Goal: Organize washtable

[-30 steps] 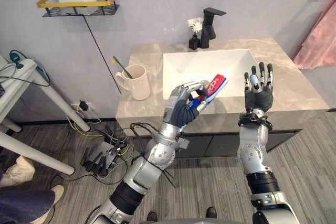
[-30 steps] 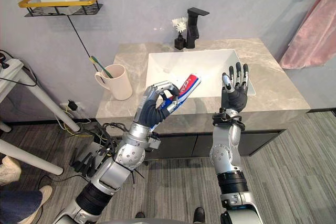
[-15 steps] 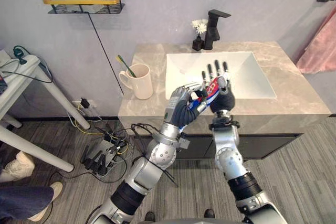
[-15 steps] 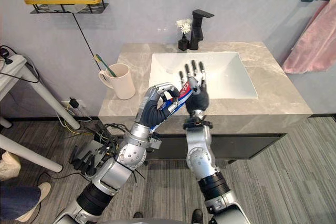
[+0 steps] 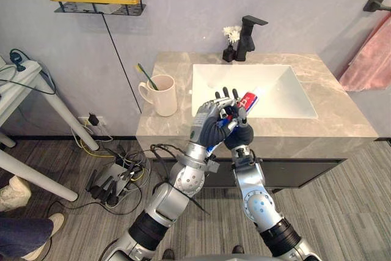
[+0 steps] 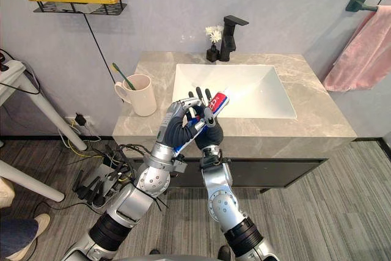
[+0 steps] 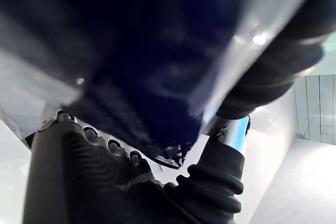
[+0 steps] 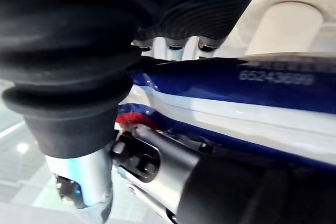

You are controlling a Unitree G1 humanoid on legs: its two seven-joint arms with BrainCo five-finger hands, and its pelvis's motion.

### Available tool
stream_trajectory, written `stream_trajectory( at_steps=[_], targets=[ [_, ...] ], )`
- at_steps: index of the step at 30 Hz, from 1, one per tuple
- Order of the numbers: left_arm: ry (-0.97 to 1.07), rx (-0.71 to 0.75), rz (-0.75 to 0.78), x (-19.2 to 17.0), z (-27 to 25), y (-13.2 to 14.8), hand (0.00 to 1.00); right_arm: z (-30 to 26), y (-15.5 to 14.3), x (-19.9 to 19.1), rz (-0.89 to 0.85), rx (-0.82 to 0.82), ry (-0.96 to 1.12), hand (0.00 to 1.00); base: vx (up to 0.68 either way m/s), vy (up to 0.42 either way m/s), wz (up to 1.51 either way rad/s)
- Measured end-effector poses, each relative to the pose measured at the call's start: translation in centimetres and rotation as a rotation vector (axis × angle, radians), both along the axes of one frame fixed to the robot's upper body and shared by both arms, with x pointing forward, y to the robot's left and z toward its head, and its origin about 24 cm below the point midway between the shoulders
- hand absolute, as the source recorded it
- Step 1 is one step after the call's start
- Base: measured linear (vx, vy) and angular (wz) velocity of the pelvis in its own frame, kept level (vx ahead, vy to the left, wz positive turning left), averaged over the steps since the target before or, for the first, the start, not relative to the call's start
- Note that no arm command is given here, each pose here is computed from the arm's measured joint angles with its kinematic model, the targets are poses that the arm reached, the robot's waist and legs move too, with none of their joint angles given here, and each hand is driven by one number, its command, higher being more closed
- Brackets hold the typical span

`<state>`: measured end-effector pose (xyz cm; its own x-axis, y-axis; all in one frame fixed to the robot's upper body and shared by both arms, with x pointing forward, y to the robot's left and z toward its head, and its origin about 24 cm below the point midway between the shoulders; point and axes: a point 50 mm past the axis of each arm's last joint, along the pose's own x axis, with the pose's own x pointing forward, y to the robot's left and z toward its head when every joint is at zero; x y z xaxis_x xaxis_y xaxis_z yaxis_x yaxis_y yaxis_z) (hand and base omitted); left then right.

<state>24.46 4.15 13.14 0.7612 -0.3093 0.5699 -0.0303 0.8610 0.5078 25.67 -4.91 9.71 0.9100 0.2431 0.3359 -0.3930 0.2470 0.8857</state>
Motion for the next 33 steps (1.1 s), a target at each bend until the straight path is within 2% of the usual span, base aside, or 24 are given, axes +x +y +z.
stream_trajectory(
  at_steps=[7,15,16,33],
  targets=[
    [-0.017,-0.027,0.001,-0.1,0.2,-0.1,1.00,1.1,-0.4,0.0,-0.042,0.046,-0.025,0.00,0.00,0.000,0.00],
    [-0.024,-0.045,-0.010,-0.2,0.4,-0.4,1.00,2.7,-2.7,1.0,-0.174,0.066,-0.076,0.00,0.00,0.000,-0.02],
    [-0.025,-0.046,-0.010,-0.3,0.5,-0.4,1.00,2.8,-2.9,1.0,-0.176,0.060,-0.078,1.00,0.00,0.000,-0.07],
    [-0.076,-0.083,-0.010,-0.6,1.4,-0.1,1.00,5.2,-3.7,1.0,-0.233,0.062,-0.170,1.00,0.00,-0.004,-0.03]
  ],
)
